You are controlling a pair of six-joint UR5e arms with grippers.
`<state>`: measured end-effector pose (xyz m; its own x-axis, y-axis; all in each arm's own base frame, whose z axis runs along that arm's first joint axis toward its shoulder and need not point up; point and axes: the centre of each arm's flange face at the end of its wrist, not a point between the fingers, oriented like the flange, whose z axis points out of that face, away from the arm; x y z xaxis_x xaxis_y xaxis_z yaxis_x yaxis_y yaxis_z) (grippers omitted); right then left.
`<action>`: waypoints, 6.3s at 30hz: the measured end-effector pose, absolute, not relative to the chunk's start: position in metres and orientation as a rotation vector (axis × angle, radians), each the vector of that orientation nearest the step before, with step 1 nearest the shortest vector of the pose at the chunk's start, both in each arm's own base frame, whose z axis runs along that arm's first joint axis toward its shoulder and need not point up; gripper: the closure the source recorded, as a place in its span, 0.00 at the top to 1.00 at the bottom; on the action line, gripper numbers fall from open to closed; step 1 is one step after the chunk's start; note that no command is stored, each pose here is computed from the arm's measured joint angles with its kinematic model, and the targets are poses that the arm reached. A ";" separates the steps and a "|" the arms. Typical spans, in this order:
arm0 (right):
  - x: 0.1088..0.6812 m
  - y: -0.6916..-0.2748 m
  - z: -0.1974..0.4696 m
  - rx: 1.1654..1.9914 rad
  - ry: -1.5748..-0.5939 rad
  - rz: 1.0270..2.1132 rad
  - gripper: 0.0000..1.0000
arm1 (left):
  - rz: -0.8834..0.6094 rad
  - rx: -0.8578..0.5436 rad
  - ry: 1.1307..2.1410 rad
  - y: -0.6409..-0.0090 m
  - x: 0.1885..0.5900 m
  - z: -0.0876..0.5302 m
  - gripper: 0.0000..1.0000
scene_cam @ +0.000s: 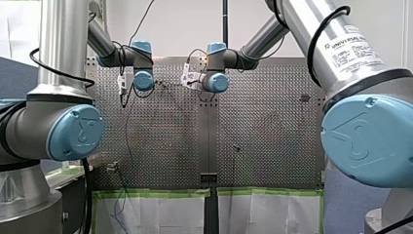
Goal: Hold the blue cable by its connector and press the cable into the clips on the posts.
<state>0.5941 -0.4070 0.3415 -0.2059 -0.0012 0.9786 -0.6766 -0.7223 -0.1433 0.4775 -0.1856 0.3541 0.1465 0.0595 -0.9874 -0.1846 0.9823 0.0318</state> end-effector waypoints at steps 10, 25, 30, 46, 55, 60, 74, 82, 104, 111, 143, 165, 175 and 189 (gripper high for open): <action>0.589 -0.417 0.344 1.590 -0.801 1.972 0.00 | 0.151 -0.084 1.429 -0.182 0.500 0.349 0.00; 0.586 -0.433 0.345 1.564 -0.806 1.968 0.00 | 0.118 -0.096 1.441 -0.173 0.530 0.343 0.00; 0.587 -0.441 0.341 1.562 -0.814 1.965 0.00 | 0.119 -0.096 1.443 -0.168 0.533 0.342 0.00; 0.578 -0.459 0.334 1.559 -0.829 1.949 0.00 | 0.085 -0.085 1.433 -0.160 0.541 0.340 0.00; 0.577 -0.461 0.332 1.562 -0.828 1.949 0.00 | 0.054 -0.074 1.429 -0.162 0.542 0.340 0.00; 0.579 -0.460 0.331 1.569 -0.824 1.951 0.00 | 0.040 -0.086 1.421 -0.162 0.542 0.341 0.34; 0.578 -0.461 0.330 1.575 -0.822 1.946 0.00 | 0.149 -0.145 1.447 -0.150 0.539 0.338 1.00; 0.577 -0.461 0.329 1.577 -0.822 1.944 0.00 | 0.112 -0.149 1.510 -0.162 0.524 0.333 1.00; 0.577 -0.461 0.328 1.592 -0.815 1.940 0.00 | 0.026 -0.144 1.547 -0.195 0.421 0.349 1.00; 0.576 -0.461 0.328 1.598 -0.819 1.935 0.00 | -0.055 -0.094 1.493 -0.223 0.404 0.365 1.00; 0.575 -0.461 0.326 1.605 -0.825 1.930 0.00 | -0.002 -0.114 1.512 -0.226 0.394 0.364 1.00; 0.573 -0.465 0.325 1.602 -0.828 1.925 0.00 | -0.005 -0.063 1.488 -0.239 0.394 0.367 1.00; 0.571 -0.467 0.325 1.602 -0.831 1.921 0.00 | -0.069 -0.053 1.525 -0.264 0.407 0.370 1.00; 0.568 -0.471 0.325 1.595 -0.835 1.917 0.00 | -0.040 -0.082 1.510 -0.279 0.443 0.392 1.00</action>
